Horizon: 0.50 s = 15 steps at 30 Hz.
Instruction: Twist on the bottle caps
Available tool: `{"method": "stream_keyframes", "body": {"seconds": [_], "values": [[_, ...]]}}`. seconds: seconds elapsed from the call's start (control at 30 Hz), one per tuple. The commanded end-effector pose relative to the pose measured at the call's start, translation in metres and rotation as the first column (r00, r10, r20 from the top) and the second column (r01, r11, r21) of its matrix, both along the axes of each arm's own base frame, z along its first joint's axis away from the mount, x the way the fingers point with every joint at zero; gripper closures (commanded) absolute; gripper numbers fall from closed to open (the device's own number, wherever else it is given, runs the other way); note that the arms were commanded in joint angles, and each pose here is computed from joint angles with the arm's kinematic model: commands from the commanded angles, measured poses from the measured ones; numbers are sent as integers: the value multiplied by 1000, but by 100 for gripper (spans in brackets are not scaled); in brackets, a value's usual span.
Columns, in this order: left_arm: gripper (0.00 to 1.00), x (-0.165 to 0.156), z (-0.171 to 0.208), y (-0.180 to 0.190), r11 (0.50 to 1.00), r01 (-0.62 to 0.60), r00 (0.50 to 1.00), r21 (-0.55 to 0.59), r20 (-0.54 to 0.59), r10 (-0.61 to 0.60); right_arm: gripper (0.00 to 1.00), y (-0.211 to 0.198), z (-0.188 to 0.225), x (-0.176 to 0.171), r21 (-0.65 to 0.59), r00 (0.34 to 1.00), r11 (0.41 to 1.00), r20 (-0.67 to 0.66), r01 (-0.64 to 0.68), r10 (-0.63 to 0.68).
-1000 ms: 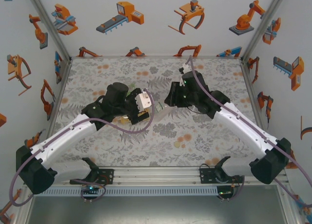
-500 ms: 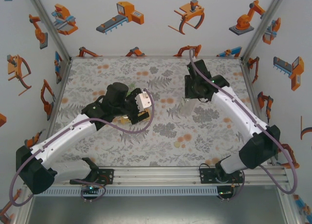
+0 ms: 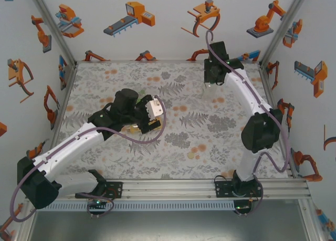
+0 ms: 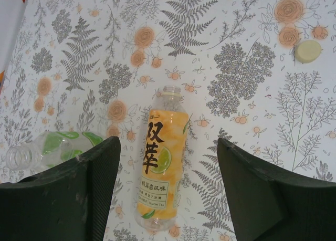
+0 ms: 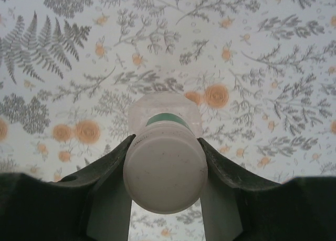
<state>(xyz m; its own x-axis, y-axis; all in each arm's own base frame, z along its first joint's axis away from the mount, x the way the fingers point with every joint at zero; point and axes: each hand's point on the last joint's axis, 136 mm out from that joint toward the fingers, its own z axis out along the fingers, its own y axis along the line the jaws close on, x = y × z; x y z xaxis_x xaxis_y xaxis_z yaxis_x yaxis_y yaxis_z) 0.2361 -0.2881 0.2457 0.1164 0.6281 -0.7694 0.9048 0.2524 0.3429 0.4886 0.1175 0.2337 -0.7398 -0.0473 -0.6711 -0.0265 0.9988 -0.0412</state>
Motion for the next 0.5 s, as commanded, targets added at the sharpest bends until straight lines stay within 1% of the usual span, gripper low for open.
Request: {"method": "stream_keyframes", "body": {"seconds": [0.0,0.2,0.47], "values": [[31,0,1,-2,1000,-2,1000,-18,-7,2,82,0,5,25,0,999,1000,32,-29,29],[31,0,0,-2,1000,-4,1000,-15,-8,4,82,-4,-6,54,-21,999,999,35,-28,29],[31,0,-2,-2,1000,-5,1000,-10,-10,5,80,-8,-16,65,2,1000,1000,19,-11,11]]}}
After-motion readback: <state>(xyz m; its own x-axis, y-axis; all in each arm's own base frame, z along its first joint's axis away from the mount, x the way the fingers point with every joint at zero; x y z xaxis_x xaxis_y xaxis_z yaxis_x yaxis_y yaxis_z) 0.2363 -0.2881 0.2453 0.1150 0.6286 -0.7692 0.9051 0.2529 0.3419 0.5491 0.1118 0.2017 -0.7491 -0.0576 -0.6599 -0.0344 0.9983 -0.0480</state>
